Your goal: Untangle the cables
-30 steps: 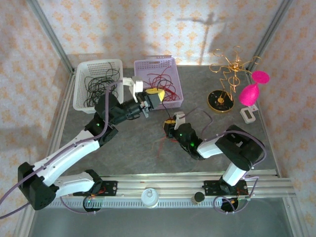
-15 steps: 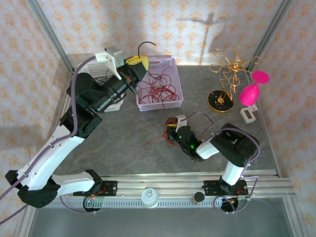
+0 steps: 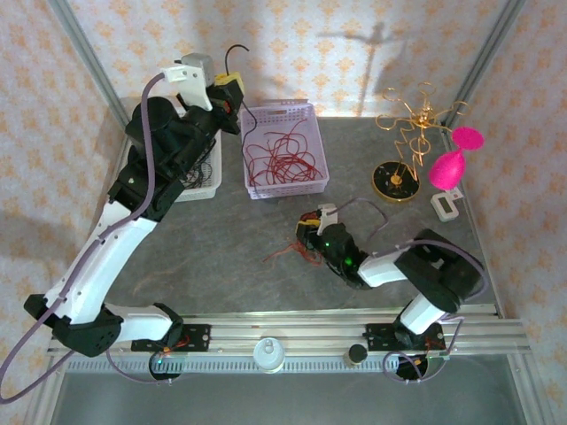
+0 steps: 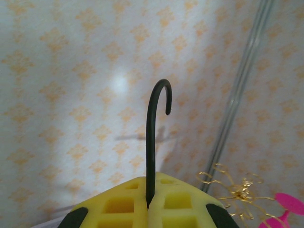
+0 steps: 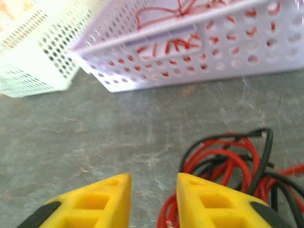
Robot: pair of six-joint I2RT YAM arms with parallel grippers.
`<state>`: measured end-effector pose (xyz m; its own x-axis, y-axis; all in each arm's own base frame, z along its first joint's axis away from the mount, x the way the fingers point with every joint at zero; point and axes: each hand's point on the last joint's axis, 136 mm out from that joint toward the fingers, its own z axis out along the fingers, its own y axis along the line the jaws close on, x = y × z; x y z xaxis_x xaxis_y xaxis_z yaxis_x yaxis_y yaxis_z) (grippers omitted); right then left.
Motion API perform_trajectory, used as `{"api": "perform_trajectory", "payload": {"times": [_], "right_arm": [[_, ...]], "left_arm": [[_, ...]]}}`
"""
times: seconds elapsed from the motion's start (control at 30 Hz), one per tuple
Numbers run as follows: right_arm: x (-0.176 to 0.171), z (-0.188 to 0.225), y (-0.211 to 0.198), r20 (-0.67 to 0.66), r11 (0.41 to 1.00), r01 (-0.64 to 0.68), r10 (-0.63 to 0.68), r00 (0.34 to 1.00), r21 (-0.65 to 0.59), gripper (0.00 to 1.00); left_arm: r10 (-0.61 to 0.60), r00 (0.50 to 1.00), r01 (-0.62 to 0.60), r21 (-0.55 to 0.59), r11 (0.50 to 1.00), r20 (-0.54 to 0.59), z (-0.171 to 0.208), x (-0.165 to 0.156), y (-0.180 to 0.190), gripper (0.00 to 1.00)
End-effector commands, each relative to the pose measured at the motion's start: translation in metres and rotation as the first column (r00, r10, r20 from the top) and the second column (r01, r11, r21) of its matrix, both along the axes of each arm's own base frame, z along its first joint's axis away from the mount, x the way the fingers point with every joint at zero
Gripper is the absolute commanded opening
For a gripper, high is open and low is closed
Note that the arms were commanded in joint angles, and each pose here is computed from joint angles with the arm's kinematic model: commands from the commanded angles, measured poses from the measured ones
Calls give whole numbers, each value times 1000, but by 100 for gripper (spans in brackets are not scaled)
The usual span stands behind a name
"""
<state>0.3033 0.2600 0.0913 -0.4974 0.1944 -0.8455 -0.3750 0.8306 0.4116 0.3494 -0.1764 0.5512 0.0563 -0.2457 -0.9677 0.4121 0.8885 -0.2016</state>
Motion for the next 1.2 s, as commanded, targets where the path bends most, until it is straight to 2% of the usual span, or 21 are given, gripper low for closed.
{"api": "perform_trajectory", "payload": {"times": [0.0, 0.17, 0.37, 0.53, 0.87, 1.03, 1.17], "right_arm": [[-3, 33, 5, 53, 999, -45, 45, 998, -3, 34], [-13, 67, 4, 76, 995, -96, 99, 992, -41, 43], [-29, 89, -4, 45, 992, -122, 123, 991, -24, 45], [-39, 93, -16, 18, 995, -101, 101, 995, -3, 45], [-44, 91, -27, -7, 997, -77, 77, 997, -15, 46], [-43, 93, -26, -21, 997, -71, 70, 997, -16, 46], [-37, 91, -33, -68, 1000, -6, 4, 998, -23, 46]], "left_arm": [[52, 999, -52, 9, 999, -14, -8, 8, 14, 0], [245, 967, -238, 96, 966, -65, -27, 40, 49, 0], [331, 942, -324, 104, 940, -60, -34, 71, 88, 0], [384, 921, -376, 100, 921, -68, -36, 96, 120, 0], [532, 845, -521, 134, 843, -62, -28, 124, 179, 0], [607, 790, -591, 155, 791, -88, -51, 146, 213, 0], [655, 746, -633, 176, 754, -120, -77, 164, 233, 0]]}}
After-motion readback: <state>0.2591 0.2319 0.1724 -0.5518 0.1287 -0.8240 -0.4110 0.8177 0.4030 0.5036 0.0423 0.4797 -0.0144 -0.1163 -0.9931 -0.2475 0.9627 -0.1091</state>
